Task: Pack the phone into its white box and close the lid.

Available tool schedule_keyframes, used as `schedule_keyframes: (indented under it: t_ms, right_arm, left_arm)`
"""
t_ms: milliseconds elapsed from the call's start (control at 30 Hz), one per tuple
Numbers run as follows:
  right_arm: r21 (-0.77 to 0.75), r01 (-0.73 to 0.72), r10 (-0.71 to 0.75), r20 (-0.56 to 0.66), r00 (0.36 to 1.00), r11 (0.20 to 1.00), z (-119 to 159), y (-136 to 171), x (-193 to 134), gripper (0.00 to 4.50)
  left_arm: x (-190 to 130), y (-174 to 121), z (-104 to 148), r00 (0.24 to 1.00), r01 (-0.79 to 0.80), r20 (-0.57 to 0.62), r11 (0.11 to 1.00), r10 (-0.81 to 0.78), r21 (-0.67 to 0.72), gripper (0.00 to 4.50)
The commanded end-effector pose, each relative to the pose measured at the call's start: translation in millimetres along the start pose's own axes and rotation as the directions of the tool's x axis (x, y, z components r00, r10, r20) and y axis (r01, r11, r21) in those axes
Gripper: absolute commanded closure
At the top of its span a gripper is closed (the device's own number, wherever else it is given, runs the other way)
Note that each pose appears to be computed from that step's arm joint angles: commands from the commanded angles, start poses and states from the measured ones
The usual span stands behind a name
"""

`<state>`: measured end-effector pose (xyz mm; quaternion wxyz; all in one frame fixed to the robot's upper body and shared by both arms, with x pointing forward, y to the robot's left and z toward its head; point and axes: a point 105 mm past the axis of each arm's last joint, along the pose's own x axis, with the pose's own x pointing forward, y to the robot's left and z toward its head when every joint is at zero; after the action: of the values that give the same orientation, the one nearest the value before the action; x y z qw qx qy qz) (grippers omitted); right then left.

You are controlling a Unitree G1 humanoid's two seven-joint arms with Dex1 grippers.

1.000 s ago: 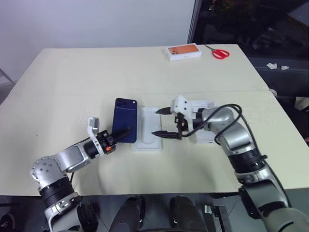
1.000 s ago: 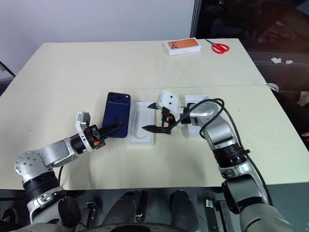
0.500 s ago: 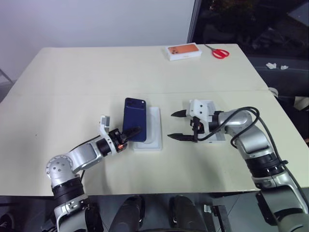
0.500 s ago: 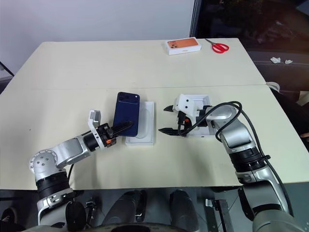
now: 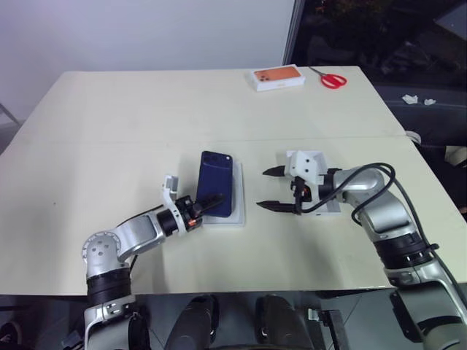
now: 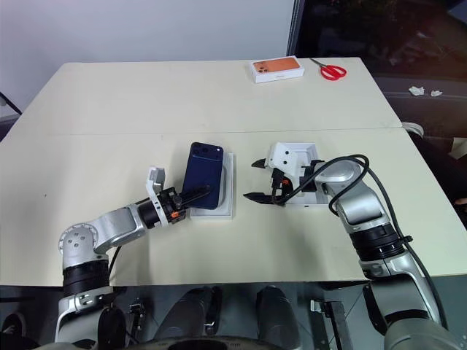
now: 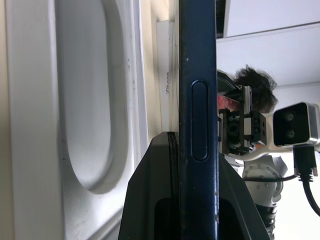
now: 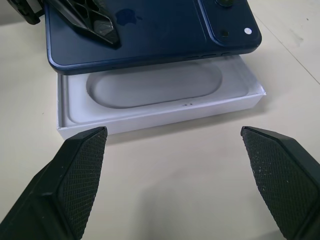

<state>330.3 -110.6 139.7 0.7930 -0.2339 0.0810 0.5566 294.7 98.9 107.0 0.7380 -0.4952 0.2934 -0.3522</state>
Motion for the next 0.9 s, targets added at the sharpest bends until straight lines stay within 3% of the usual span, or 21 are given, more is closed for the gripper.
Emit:
schedule_keyframes:
  t_ms: [33, 267, 433, 600, 733, 900]
  right_arm:
    - [-0.04, 0.004, -0.003, 0.038, 0.999, 0.999, 11.3, -0.7, -0.9, 0.03]
    - [-0.045, 0.0, 0.001, 0.032, 0.999, 0.999, 10.4, -0.8, 2.5, 0.03]
    - [-0.014, -0.035, 0.036, 0.061, 0.997, 0.999, 15.1, 7.5, 5.5, 0.03]
    - [0.055, -0.131, 0.125, 0.109, 0.986, 0.99, 24.9, 35.8, 27.3, 0.03]
    - [0.077, -0.139, 0.13, 0.116, 0.985, 0.987, 27.5, 38.8, 30.3, 0.03]
    - [0.037, -0.203, 0.199, 0.083, 0.976, 0.979, 30.7, 65.5, 66.4, 0.03]
  left_arm:
    - [-1.1, -12.8, 5.4, 0.998, 0.052, 0.025, 0.998, -0.053, 0.022, 4.5]
    - [-2.1, -12.7, 7.9, 0.999, 0.035, 0.039, 0.999, -0.036, 0.037, 4.5]
    - [-23.4, -24.2, 31.0, 0.991, 0.061, 0.117, 0.996, -0.069, 0.07, 4.5]
    - [-63.6, -43.7, 41.2, 0.989, 0.1, 0.091, 0.983, -0.115, 0.155, 4.5]
    - [-67.9, -42.7, 41.6, 0.991, 0.083, 0.093, 0.983, -0.099, 0.165, 4.5]
    - [-78.5, -36.6, 45.9, 0.988, 0.059, 0.13, 0.986, -0.08, 0.157, 4.5]
